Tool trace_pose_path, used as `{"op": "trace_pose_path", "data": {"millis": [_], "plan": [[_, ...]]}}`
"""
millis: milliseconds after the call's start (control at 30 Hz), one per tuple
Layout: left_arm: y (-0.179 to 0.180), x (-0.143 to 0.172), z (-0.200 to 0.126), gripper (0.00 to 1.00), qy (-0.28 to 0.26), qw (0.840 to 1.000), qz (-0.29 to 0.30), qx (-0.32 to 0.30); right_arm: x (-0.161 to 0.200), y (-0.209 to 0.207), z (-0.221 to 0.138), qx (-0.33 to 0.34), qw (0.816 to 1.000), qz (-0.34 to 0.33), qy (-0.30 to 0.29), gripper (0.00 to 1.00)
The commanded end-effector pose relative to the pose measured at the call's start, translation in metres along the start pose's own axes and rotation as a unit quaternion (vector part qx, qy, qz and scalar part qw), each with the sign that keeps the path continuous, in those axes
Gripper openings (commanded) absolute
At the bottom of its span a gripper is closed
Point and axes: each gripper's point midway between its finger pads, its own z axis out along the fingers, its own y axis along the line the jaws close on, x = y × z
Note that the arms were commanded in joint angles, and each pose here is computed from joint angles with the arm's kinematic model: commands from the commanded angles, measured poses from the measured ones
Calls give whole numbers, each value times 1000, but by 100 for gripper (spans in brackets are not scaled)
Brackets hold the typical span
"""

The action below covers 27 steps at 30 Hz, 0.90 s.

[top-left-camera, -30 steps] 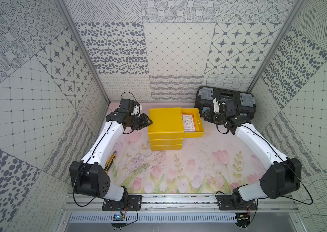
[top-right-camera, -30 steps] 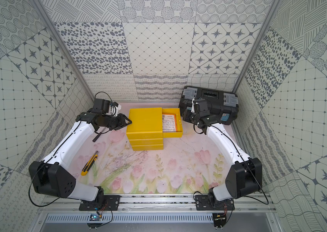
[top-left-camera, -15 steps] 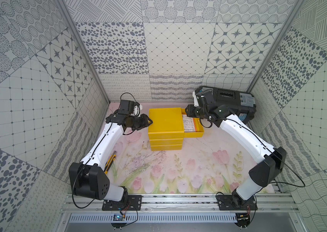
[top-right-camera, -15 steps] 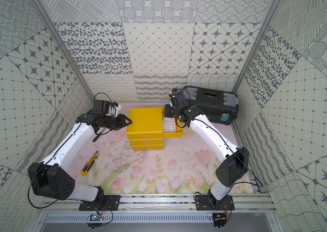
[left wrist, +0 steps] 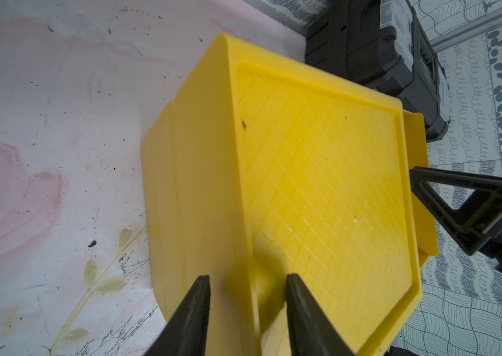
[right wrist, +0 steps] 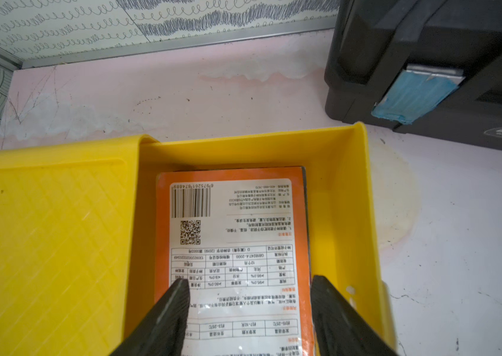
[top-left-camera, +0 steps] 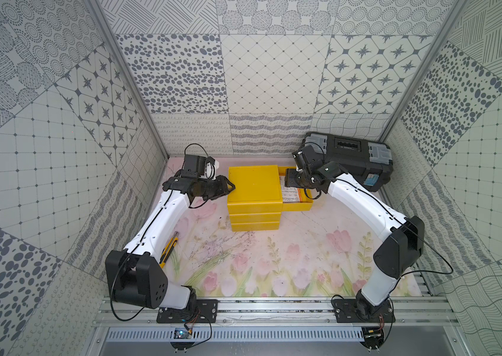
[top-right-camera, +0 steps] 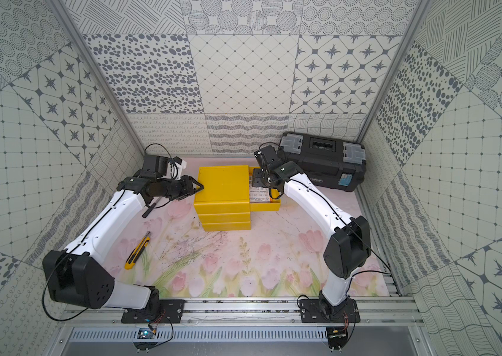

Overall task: Take the seed bags out of the drawer
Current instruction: Open the drawer in the storage box.

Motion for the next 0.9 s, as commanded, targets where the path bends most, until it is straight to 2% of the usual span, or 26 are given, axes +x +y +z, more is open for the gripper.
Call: {"op": "trace_pose_path", "data": {"millis": [0, 233, 533, 867], "plan": [[17, 22, 4, 43, 38, 999, -11, -31, -2, 0, 10, 17, 1000, -12, 3, 72], [20, 25, 9, 43, 43, 999, -15, -29, -5, 3, 28, 29, 999, -22, 22, 76], [21, 27, 12, 43, 47, 998, -15, -29, -3, 2, 48, 37, 998, -23, 42, 76], [22, 28, 14, 43, 50, 998, -17, -28, -15, -20, 34, 82, 995, -47, 25, 76]]}}
